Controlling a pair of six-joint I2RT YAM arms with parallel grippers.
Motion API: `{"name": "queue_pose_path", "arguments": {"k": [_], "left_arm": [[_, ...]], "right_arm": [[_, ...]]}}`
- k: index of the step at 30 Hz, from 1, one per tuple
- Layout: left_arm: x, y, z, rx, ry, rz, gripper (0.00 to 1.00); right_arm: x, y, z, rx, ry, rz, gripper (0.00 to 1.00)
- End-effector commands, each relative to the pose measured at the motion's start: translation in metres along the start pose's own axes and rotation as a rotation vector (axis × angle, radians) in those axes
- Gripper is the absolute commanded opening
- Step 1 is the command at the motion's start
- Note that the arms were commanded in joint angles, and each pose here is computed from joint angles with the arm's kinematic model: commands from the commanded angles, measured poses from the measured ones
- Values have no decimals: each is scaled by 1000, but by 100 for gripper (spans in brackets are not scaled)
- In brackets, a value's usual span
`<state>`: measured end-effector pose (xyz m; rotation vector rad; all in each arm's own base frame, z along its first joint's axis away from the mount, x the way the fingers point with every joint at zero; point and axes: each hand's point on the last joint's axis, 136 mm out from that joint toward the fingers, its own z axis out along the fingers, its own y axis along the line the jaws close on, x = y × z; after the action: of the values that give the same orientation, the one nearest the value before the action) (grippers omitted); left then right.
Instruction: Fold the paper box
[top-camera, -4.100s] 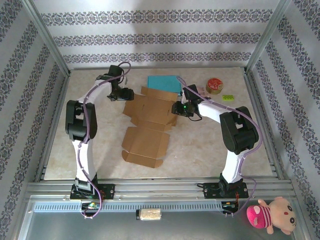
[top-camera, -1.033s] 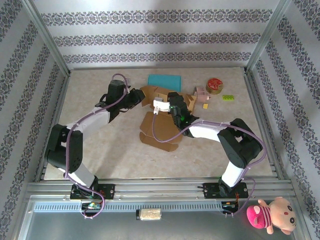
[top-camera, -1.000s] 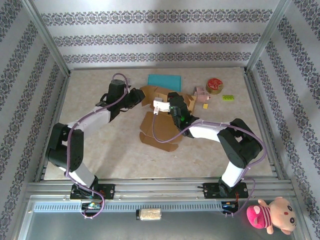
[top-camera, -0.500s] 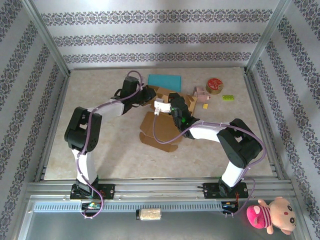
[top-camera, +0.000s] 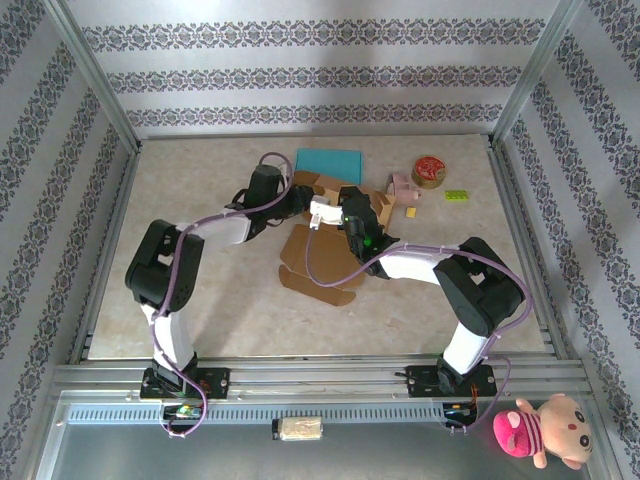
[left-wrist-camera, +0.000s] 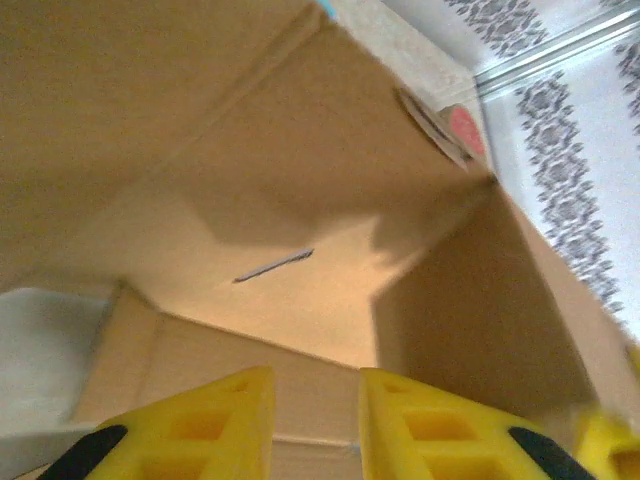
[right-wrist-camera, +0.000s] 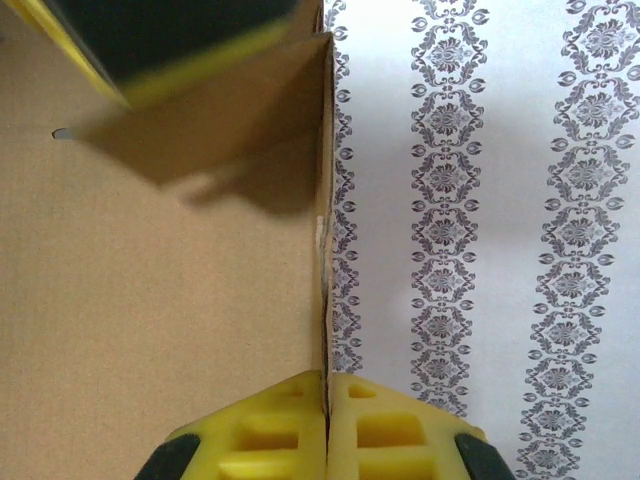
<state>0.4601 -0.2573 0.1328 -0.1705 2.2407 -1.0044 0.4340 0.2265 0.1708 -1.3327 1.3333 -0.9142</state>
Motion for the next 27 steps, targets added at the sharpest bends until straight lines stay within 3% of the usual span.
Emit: {"name": "queue_pose_path", "arguments": {"k": [1, 5, 11, 18, 23, 27], "left_arm": [[4, 18, -19, -135, -5, 222, 28], [22, 52, -22, -272, 81, 349, 27], [36, 62, 4, -256, 191, 389, 34], [41, 50, 30, -126, 204, 334, 41], [43, 28, 37, 11, 196, 313, 28], [46, 6, 37, 138, 178, 304, 25]], "right_arm": [[2, 3, -2, -8, -12, 25, 5], [3, 5, -1, -13, -9, 24, 5], [2, 4, 1, -12, -8, 16, 5], [3, 5, 0, -18, -3, 11, 5], [3, 8, 2, -24, 2, 10, 5], [3, 10, 3, -26, 4, 15, 5]]}}
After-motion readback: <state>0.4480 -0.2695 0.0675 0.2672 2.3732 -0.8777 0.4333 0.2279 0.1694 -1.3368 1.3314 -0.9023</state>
